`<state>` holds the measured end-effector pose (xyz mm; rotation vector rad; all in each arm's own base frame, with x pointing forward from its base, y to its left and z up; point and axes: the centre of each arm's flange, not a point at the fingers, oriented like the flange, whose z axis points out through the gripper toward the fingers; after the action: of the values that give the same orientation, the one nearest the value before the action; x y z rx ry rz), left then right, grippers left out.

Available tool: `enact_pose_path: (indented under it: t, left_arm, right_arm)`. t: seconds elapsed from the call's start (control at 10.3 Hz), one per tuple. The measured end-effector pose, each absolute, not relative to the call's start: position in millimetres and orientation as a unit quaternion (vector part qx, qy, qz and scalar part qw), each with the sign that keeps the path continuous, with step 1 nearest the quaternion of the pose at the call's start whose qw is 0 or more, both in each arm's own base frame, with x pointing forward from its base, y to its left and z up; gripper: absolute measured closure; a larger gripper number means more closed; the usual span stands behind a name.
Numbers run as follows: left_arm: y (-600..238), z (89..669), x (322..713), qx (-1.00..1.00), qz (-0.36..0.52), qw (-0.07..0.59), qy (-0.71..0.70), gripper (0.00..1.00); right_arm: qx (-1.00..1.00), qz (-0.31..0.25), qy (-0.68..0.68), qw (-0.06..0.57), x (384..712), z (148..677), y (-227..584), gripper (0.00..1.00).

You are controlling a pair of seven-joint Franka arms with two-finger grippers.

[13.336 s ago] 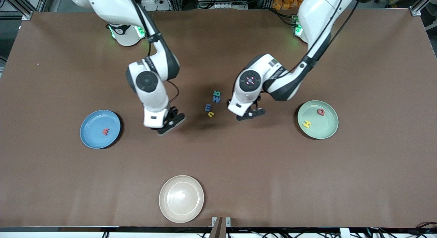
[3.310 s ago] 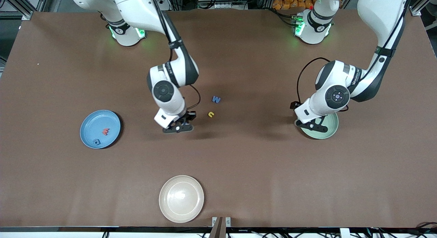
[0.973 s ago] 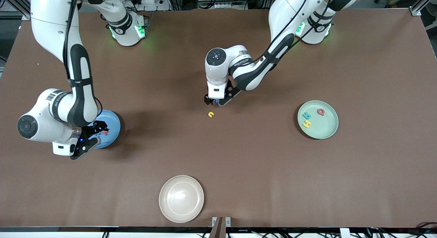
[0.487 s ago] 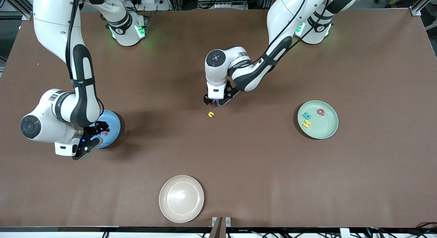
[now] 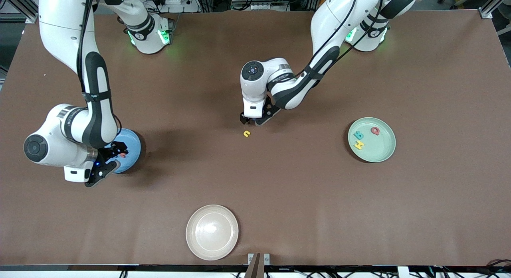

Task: Sort upper and lower case letters into plates
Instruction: 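Lower the left gripper onto the blue M and grasp it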

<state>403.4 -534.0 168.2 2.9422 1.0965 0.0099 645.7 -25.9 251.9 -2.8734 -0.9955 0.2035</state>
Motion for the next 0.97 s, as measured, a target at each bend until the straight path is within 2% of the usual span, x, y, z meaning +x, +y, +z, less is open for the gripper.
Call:
enact_pose_path:
  t: [0.19, 0.39, 0.88, 0.97]
  left_arm:
    - [-533.5, 163.6, 402.6, 0.937, 0.002, -0.001, 0.349, 0.06]
    - [-535.5, 167.0, 404.5, 0.937, 0.003, 0.004, 0.349, 0.19]
    - [-537.1, 169.6, 405.9, 0.936, 0.004, 0.007, 0.352, 0.32]
    - [-537.5, 170.1, 406.0, 0.935, 0.005, 0.007, 0.356, 0.37]
  right_arm:
    - [-0.942, 0.067, -0.326, 0.047, 645.7, 251.9, -25.9, 0.0]
    - [-0.942, 0.067, -0.326, 0.047, 645.7, 251.9, -25.9, 0.0]
    - [-0.942, 0.067, -0.326, 0.047, 645.7, 251.9, -26.0, 0.0]
    - [-0.942, 0.067, -0.326, 0.047, 645.7, 251.9, -26.0, 0.0]
